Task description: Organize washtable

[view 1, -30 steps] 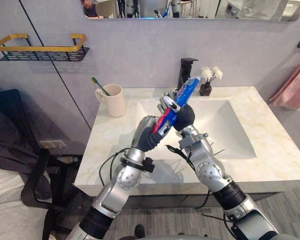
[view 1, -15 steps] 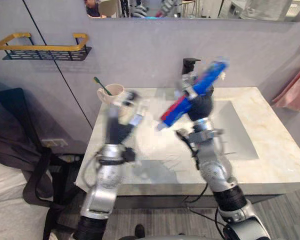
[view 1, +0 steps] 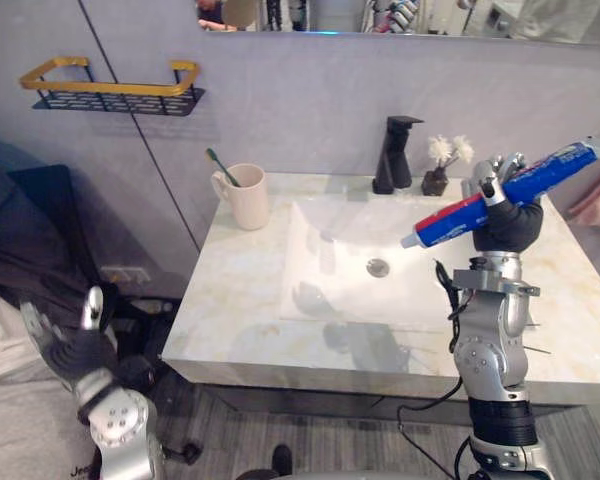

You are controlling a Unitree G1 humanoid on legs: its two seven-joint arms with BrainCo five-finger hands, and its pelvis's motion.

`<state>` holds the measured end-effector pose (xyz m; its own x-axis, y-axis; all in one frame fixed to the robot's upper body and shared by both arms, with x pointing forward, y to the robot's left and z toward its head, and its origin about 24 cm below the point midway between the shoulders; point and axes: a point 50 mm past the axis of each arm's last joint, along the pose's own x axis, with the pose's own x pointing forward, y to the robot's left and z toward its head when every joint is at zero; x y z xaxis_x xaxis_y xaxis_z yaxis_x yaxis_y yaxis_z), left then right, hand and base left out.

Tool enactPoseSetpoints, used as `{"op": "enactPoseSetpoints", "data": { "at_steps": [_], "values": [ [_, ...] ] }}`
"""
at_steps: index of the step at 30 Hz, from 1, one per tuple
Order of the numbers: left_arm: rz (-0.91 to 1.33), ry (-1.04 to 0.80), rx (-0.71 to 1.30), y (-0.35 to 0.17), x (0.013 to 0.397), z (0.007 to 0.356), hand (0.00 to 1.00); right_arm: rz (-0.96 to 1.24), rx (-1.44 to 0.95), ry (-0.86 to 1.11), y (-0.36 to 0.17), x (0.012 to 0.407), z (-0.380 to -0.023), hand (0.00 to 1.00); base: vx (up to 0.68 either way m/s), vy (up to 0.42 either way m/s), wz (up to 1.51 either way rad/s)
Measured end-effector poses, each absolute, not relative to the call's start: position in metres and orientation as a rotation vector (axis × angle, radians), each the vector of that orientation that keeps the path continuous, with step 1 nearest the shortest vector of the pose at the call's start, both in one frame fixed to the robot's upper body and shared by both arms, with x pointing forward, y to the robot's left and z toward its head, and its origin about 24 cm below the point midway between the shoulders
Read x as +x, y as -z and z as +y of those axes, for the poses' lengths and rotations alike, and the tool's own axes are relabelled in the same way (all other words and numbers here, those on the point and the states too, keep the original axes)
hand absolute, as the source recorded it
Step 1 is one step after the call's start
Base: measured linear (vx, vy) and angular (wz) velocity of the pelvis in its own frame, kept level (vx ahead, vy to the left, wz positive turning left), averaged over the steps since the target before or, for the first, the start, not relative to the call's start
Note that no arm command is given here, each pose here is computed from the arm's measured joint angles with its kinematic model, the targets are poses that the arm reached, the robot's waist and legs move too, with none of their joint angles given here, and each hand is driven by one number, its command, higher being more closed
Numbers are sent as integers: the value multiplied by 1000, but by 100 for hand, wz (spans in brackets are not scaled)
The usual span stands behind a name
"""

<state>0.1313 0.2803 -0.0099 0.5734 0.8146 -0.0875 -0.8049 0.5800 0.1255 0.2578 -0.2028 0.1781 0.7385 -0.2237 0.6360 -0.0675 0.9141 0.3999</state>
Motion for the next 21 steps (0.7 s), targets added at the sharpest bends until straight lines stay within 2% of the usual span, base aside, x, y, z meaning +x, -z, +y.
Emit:
{"op": "enactPoseSetpoints", "data": {
  "at_steps": [4, 9, 14, 21],
  "values": [
    [379, -904, 50, 54, 105, 271, 0, -693, 345, 169, -173, 268, -209, 100, 28, -18, 24],
    [542, -801, 8, 83, 91, 252, 0, -706, 273, 245, -187, 286, -218, 100, -7, -11, 27],
    [664, -628, -1, 105, 88, 229, 0, -812, 181, 267, -241, 315, -227, 100, -39, -13, 26],
    [727, -496, 25, 115, 86, 217, 0, -984, 126, 174, -326, 334, -203, 100, -26, -19, 11]
  ]
}}
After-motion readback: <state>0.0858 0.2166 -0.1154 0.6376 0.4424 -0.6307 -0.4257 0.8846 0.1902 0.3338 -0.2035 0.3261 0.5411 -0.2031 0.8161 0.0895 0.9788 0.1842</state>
